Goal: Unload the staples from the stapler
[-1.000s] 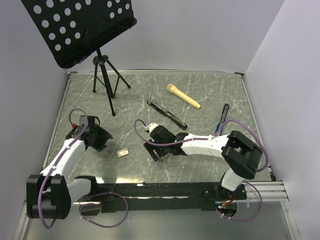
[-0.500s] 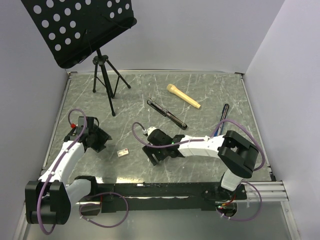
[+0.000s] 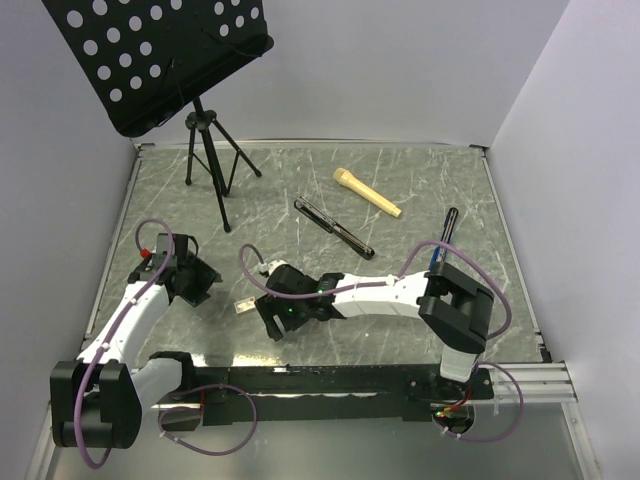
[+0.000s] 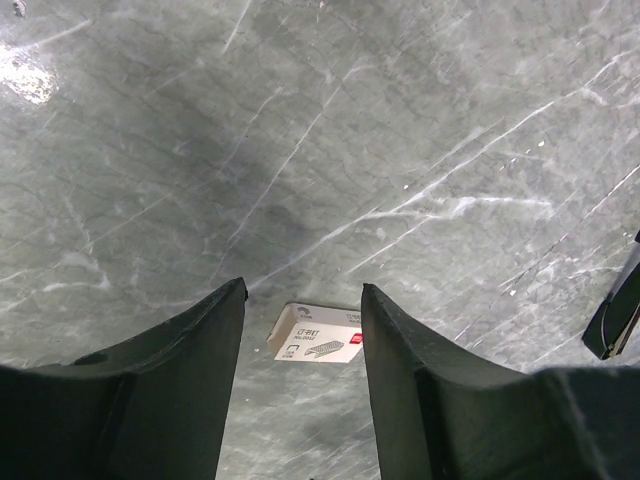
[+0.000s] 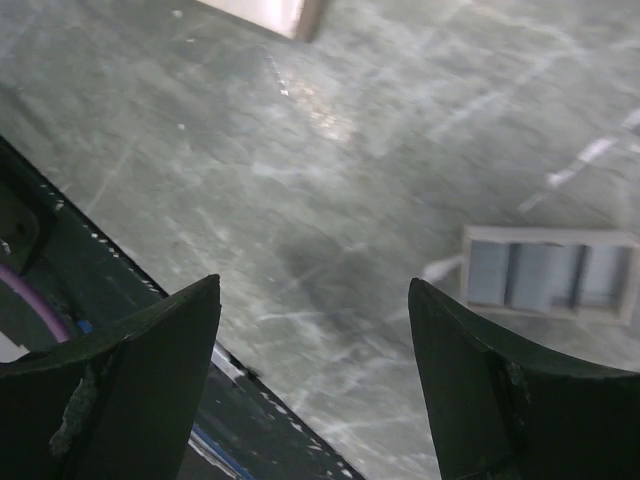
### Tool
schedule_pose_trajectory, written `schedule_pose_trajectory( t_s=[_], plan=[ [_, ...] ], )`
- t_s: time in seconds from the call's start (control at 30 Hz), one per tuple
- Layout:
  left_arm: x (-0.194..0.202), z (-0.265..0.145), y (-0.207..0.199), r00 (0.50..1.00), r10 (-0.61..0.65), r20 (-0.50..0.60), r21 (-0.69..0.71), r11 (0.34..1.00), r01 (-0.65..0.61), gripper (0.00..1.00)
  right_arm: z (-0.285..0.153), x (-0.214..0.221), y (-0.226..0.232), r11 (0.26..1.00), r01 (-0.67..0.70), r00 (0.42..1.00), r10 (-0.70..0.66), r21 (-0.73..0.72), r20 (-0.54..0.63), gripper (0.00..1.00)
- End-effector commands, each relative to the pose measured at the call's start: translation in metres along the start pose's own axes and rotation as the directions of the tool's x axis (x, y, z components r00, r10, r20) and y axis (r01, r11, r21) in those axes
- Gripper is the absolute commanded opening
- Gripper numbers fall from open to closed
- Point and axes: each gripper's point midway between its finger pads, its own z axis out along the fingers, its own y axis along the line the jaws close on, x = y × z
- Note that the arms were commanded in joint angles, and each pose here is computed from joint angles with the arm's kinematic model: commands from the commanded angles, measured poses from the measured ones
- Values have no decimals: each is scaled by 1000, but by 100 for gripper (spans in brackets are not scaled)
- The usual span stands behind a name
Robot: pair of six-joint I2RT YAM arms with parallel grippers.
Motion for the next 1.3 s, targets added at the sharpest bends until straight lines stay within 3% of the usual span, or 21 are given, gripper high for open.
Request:
schedule_pose_trajectory(
  t_s=[0.0, 0.07, 0.17, 0.27, 0.3, 0.37, 0.4, 0.47, 0.5, 0.6, 0.7, 0.73, 0.9, 1.27],
  plan=[
    [-10, -4, -7, 1000, -4, 29, 9, 1000, 3, 55, 1, -26, 22, 998, 17, 998, -14, -55, 58, 82],
    [-10, -5, -7, 1000, -2, 30, 10, 1000, 2, 55, -8, -35, 24, 996, 64, 994, -59, -55, 87, 83],
    [-11, -6, -9, 999, -4, 36, 18, 1000, 3, 55, -34, -57, 28, 967, 244, 957, -227, -77, 183, 84],
    [-13, -6, -11, 999, 0, 40, 22, 1000, -1, 55, -53, -70, 14, 863, 503, 842, -481, -36, 246, 88],
    [-14, -6, -13, 999, 7, 43, 27, 1000, -8, 55, -55, -65, 5, 768, 639, 751, -613, -39, 246, 89],
    [-17, -7, -16, 999, 19, 50, 35, 999, -21, 54, -59, -56, -2, 674, 727, 680, -681, -129, 273, 90],
    [-19, -8, -19, 998, 22, 56, 42, 999, -25, 54, -61, -46, -8, 558, 816, 576, -759, -152, 303, 90],
    [-22, -10, -22, 997, 31, 65, 54, 998, -35, 55, -65, -39, -17, 470, 856, 516, -770, -213, 376, 90],
    [-29, -11, -22, 995, 30, 98, 47, 998, -34, 56, -67, -35, -24, 391, 897, 442, -797, -206, 411, 90],
    [-35, -15, -28, 992, 46, 114, 74, 996, -54, 56, -65, -37, -38, 320, 919, 392, -790, -228, 472, 87],
    [-36, -14, -26, 992, 63, 110, 76, 995, -72, 57, -48, -37, -50, 260, 931, 353, -820, -257, 450, 85],
    [-40, -12, -21, 992, 55, 111, 62, 996, -62, 57, -44, -28, -56, 264, 917, 374, -830, -301, 414, 84],
    [-38, -6, -22, 996, 52, 70, 72, 996, -57, 57, -24, -32, -60, 253, 913, 371, -843, -321, 390, 81],
    [-34, 0, -23, 998, 53, 32, 87, 995, -55, 56, -2, -33, -76, 178, 959, 245, -912, -219, 330, 73]
  ],
)
